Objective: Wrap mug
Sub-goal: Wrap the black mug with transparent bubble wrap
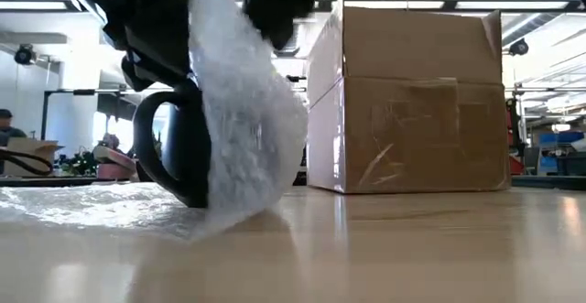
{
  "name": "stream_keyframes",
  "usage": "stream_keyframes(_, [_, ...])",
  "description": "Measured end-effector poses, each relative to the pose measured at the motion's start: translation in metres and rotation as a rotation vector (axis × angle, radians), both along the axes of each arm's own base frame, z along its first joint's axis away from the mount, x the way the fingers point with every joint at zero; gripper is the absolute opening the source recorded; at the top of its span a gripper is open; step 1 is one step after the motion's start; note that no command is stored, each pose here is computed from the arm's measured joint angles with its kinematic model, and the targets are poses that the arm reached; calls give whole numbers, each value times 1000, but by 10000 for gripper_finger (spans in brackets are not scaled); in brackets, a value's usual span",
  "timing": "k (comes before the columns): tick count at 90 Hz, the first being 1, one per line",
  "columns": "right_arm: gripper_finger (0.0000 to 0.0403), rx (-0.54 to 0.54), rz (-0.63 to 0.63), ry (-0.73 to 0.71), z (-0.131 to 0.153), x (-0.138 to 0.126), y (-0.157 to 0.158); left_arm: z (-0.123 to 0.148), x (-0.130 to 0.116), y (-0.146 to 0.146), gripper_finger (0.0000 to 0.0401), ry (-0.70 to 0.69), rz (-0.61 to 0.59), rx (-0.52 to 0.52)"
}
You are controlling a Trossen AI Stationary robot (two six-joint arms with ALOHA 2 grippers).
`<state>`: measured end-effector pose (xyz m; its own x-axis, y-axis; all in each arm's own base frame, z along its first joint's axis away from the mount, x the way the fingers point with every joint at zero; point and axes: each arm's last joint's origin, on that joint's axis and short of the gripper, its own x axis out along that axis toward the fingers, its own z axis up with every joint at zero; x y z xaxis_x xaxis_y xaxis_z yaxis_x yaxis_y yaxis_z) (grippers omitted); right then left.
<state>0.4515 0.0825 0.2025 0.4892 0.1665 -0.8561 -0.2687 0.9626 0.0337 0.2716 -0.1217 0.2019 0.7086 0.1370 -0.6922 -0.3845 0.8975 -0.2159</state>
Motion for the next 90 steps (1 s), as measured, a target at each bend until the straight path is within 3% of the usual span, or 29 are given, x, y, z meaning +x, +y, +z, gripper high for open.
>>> stream_keyframes(16, [0, 1, -11, 52, -30, 6, -2, 7, -3, -3, 75, -9, -37, -9])
stream_keyframes(34, [0, 3, -15, 51, -34, 6, 0, 32, -8, -5, 75, -87, -61, -4])
stream_keyframes(52, [0, 6, -16, 16, -29, 8, 0, 37, -6, -6, 75, -139, -37, 33])
stream_keyframes(66, [0, 7, -14, 4, -28, 9, 0, 19, 0, -6, 75, -89, -28, 63])
stream_keyframes(90, [0, -26, 3, 89, 1, 7, -1, -4, 9, -2, 75, 15, -14, 91])
